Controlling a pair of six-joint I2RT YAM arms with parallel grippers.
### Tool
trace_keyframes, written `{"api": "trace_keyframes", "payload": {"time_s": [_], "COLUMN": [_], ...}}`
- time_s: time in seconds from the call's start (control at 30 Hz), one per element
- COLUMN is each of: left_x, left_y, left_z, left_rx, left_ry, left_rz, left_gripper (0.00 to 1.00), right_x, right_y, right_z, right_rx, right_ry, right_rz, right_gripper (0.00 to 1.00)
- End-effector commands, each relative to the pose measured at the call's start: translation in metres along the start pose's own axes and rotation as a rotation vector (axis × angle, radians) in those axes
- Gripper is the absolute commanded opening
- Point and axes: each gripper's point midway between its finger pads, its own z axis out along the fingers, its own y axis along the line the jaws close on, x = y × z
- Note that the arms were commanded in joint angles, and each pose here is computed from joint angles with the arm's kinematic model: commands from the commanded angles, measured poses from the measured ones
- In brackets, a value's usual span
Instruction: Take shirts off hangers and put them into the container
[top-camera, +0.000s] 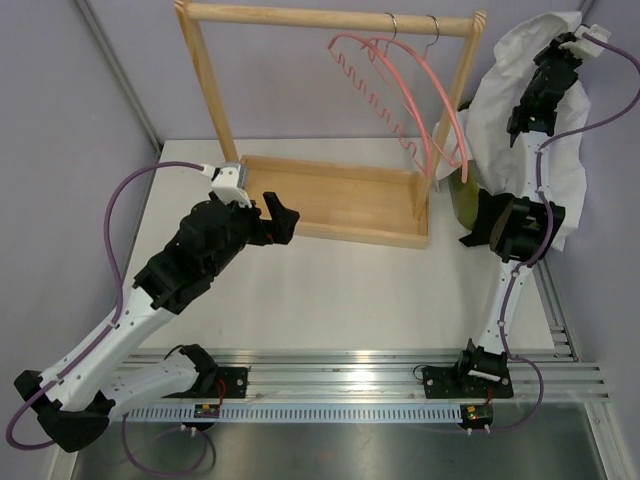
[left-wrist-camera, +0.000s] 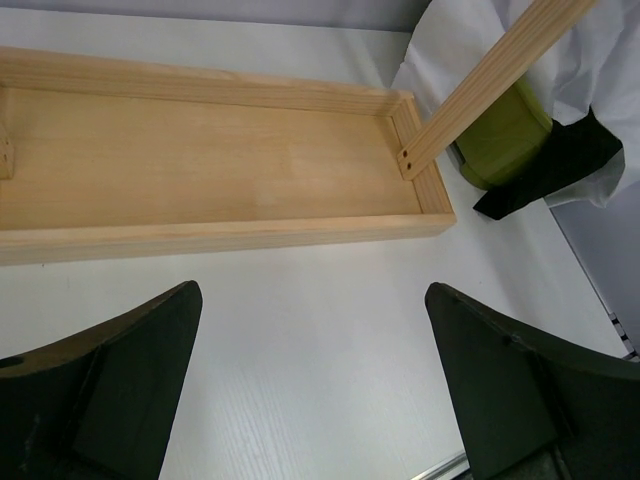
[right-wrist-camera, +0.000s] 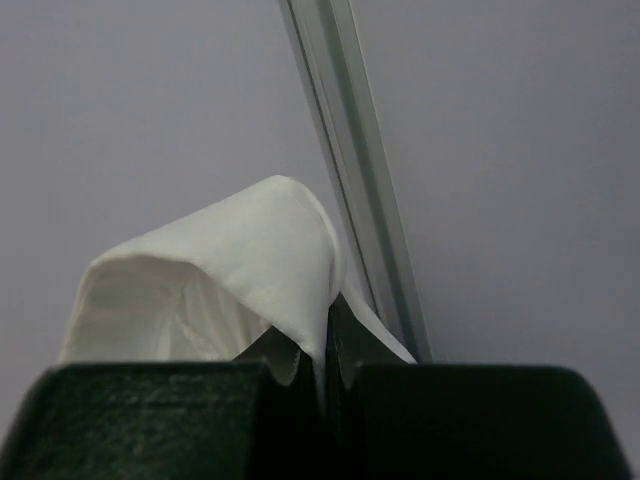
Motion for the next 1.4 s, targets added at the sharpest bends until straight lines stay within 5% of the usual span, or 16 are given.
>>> {"api": "trace_keyframes", "payload": {"time_s": [0.0, 0.23, 0.57, 0.8, 0.83, 1.03, 1.1, 1.2, 1.3, 1.37], "left_x": [-0.015, -0.011, -0.021, -0.026, -0.025, -0.027, -0.028, -0.028, -0.028, -0.029], "left_y": [-0.008, -0.014, -0.016, -0.015, -0.014, -0.012, -0.011, -0.009, -0.008, -0.007], "left_z": [-0.006, -0.004, -0.021, -0.035, -0.036, -0.048, -0.053, -0.058, -0.061, -0.062], "left_rx": [0.045, 0.083, 0.111, 0.125, 0.124, 0.134, 0.142, 0.143, 0.14, 0.14], "left_ry": [-0.06, -0.054, -0.102, -0.123, -0.122, -0.152, -0.163, -0.169, -0.174, -0.177], "left_rz": [-0.037, -0.062, -0.086, -0.098, -0.101, -0.123, -0.129, -0.132, -0.132, -0.133], "left_gripper": [0.99, 0.99, 0.99, 0.99, 0.99, 0.99, 0.99, 0.99, 0.99, 0.99], "right_x": [0.006, 0.108, 0.219, 0.241, 0.24, 0.246, 0.251, 0.248, 0.224, 0.191], "right_y": [-0.021, -0.05, -0.081, -0.089, -0.089, -0.091, -0.092, -0.095, -0.085, -0.073], "right_z": [-0.011, -0.091, -0.282, -0.339, -0.341, -0.357, -0.366, -0.369, -0.347, -0.315], "right_rx": [0.153, 0.265, 0.378, 0.372, 0.361, 0.363, 0.358, 0.37, 0.35, 0.331], "right_ry": [0.089, 0.578, 1.274, 1.484, 1.494, 1.578, 1.605, 1.614, 1.527, 1.374], "right_rz": [-0.151, -0.216, -0.282, -0.304, -0.307, -0.325, -0.321, -0.332, -0.297, -0.247], "right_gripper": [0.0, 0.0, 0.0, 0.02, 0.25, 0.32, 0.43, 0.81, 0.98, 0.99]}}
